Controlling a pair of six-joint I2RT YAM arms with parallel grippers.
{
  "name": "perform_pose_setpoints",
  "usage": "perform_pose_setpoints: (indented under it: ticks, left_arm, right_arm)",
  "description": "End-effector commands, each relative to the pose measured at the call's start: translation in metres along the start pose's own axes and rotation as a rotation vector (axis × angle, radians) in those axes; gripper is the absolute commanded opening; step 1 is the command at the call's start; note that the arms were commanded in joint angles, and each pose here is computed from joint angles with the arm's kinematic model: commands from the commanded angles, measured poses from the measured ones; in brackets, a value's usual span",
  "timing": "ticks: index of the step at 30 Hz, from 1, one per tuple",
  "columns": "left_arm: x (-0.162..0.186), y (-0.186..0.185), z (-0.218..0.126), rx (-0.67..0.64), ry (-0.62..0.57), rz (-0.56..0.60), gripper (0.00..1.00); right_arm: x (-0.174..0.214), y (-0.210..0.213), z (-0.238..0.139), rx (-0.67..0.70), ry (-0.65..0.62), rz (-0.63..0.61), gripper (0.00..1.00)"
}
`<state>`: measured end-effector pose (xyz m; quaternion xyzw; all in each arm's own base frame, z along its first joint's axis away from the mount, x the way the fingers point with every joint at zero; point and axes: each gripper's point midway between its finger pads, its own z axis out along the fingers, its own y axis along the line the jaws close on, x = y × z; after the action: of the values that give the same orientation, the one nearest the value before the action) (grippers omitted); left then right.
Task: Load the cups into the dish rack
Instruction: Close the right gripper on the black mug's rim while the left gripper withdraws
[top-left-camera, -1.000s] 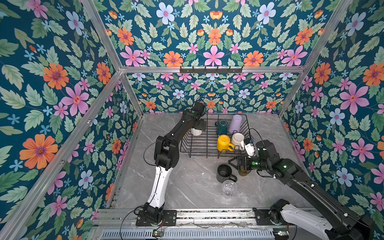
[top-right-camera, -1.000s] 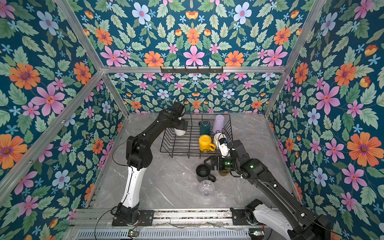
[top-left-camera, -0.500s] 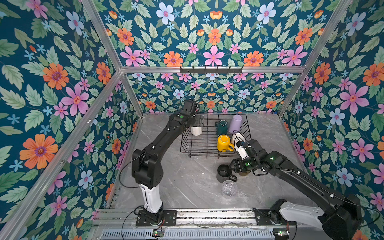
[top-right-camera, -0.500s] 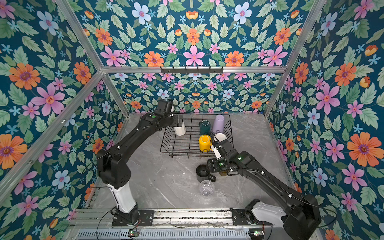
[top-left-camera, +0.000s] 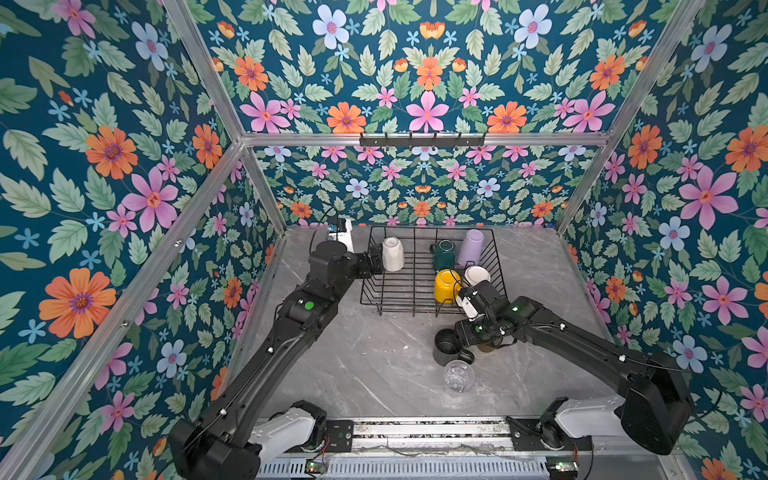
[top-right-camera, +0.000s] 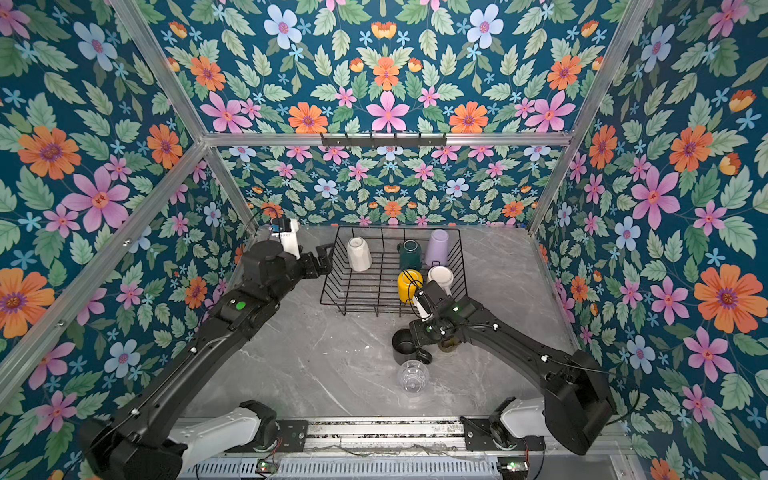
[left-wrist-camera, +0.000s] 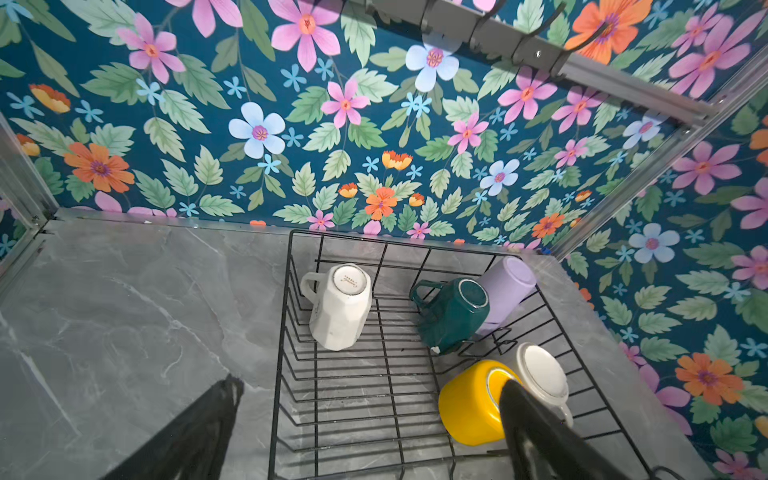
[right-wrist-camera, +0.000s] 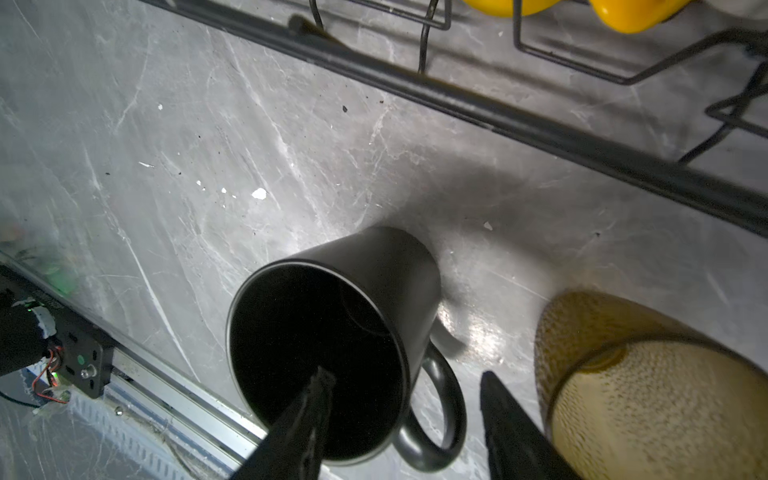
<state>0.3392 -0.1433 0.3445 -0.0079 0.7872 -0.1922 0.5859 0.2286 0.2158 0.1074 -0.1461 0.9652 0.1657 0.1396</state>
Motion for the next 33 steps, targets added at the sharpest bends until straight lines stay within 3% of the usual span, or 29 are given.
perform_pose_setpoints:
  ticks: [1, 5, 14, 33]
  left_arm:
    - [-0.016, 0.01, -0.023, -0.022, -0.108, -0.077, 1.0]
    - [-0.011, 0.025, -0.048, -0.053, -0.155, -0.115, 1.0]
    - [0.013, 0.047, -0.075, -0.111, -0.139, -0.156, 1.0]
    - [0.016, 0.047, -0.08, -0.095, -0.139, -0.168, 1.0]
  right_arm:
    - [-0.005, -0.003, 0.007, 0.032, -0.013, 0.006, 0.54]
    - [-0.008, -0.006, 0.017, 0.067, -0.008, 0.001, 0.48]
    - [-0.006, -0.007, 0.038, 0.147, 0.033, -0.044, 0.36]
    - [-0.02, -0.002, 0.041, 0.232, 0.008, -0.157, 0.0]
